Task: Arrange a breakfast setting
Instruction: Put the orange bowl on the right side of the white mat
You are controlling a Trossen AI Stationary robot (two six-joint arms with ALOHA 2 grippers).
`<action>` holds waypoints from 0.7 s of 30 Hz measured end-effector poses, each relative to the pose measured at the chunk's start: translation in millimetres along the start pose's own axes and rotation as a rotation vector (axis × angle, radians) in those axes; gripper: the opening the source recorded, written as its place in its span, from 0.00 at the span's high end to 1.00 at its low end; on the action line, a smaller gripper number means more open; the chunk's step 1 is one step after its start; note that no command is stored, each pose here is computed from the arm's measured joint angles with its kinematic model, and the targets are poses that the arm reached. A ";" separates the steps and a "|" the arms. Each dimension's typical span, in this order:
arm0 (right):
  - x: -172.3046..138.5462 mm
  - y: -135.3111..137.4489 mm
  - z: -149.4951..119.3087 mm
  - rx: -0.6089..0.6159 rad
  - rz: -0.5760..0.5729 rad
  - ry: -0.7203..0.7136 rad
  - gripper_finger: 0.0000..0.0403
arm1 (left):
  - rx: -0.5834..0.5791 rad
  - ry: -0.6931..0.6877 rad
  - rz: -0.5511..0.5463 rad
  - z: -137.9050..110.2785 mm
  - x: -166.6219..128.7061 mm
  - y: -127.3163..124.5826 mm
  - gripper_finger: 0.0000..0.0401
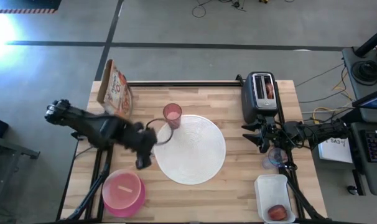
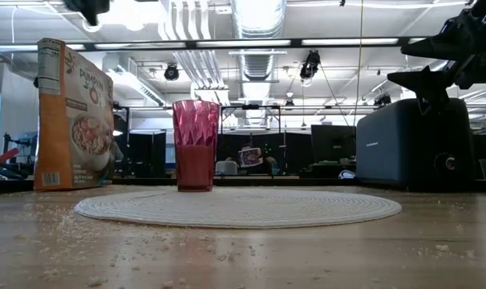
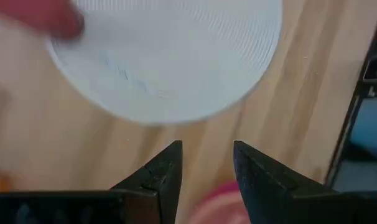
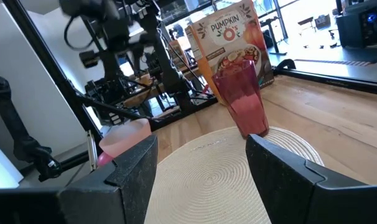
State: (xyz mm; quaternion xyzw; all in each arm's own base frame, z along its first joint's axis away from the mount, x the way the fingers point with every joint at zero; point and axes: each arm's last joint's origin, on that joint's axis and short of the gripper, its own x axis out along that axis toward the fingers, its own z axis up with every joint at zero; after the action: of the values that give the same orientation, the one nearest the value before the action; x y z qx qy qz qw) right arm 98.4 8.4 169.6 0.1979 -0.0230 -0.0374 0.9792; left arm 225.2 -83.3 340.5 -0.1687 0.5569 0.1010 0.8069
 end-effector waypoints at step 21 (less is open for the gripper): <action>0.0 0.0 0.0 0.000 0.000 0.000 0.42 | -0.552 0.237 0.025 -98.0 82.7 -59.1 0.57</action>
State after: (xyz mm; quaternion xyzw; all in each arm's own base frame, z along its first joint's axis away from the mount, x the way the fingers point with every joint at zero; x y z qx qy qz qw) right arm 98.4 8.4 169.6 0.1979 -0.0230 -0.0374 0.9792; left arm 190.9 -177.6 241.1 -0.3853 0.6007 0.2382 0.6587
